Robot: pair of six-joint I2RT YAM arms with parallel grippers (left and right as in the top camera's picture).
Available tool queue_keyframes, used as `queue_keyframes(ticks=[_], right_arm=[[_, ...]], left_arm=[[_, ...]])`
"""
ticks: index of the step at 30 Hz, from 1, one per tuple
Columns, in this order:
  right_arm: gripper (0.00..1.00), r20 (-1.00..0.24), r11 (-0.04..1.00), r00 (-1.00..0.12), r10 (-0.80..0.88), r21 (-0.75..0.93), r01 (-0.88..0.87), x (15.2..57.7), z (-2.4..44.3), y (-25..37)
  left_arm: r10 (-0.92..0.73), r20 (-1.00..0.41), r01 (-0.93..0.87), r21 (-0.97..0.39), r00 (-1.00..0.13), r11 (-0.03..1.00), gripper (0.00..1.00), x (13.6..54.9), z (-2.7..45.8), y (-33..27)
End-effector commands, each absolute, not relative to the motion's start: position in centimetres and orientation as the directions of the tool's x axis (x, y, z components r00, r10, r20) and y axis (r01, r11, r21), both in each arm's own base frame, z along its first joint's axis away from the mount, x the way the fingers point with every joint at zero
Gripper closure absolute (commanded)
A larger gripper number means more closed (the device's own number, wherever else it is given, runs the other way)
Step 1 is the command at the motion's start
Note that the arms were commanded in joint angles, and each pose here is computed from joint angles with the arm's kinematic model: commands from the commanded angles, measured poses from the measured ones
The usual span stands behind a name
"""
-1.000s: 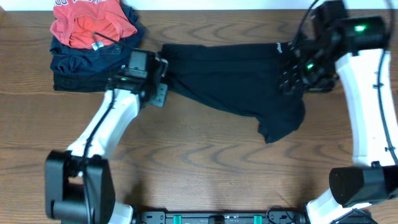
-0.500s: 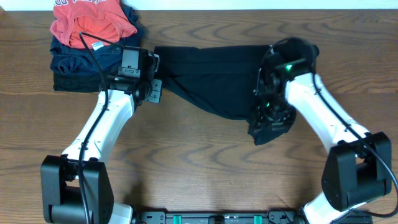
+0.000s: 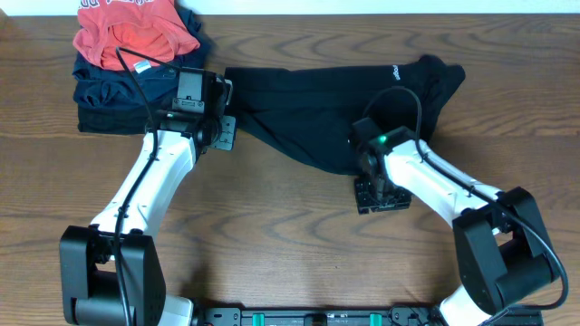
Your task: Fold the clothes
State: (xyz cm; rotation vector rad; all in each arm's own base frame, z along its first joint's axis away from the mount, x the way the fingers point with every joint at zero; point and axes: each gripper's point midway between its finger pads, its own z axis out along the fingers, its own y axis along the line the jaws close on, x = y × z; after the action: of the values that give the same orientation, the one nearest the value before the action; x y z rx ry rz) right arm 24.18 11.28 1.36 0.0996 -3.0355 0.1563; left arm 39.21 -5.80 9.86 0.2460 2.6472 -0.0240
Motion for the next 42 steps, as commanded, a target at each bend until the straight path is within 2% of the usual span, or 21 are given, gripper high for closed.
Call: queue_keyframes(ticks=[1,4,6,7,13,21,29,42], right_arm=[[0.54,0.048,0.982,-0.999,0.025,-0.187,0.016,24.5,0.6,9.9],[0.76,0.016,0.973,-0.999,0.042,-0.23,0.037,25.0,0.8,9.2],[0.94,-0.004,0.965,-0.999,0.047,-0.258,0.046,25.3,0.9,8.7],[0.99,-0.009,0.963,-0.999,0.046,-0.266,0.046,25.4,0.9,8.5],[0.99,-0.01,0.958,-0.999,0.043,-0.285,0.044,25.0,2.1,8.0],[0.99,-0.08,0.968,-0.996,-0.036,-0.252,-0.015,24.8,7.3,7.3],[0.99,-0.211,0.974,-0.969,-0.131,-0.21,-0.086,28.4,8.6,7.2],[0.99,-0.467,0.992,-0.884,-0.006,-0.117,0.056,36.0,10.6,3.7]], left_arm=[[0.152,-0.475,0.157,0.031,-0.867,0.987,0.94,39.6,10.4,-5.4],[0.152,-0.475,0.157,0.031,-0.867,0.987,0.94,39.6,10.4,-5.4],[0.152,-0.475,0.157,0.031,-0.867,0.987,0.94,39.6,10.4,-5.4],[0.152,-0.475,0.157,0.031,-0.867,0.987,0.94,39.6,10.4,-5.4],[0.154,-0.462,0.157,0.031,-0.873,0.987,0.94,39.2,10.2,-5.4],[0.155,-0.456,0.158,0.031,-0.877,0.987,0.94,39.1,10.1,-5.4],[0.155,-0.455,0.158,0.031,-0.877,0.987,0.94,39.1,10.1,-5.4],[0.155,-0.455,0.158,0.031,-0.877,0.987,0.94,39.1,10.1,-5.4]])
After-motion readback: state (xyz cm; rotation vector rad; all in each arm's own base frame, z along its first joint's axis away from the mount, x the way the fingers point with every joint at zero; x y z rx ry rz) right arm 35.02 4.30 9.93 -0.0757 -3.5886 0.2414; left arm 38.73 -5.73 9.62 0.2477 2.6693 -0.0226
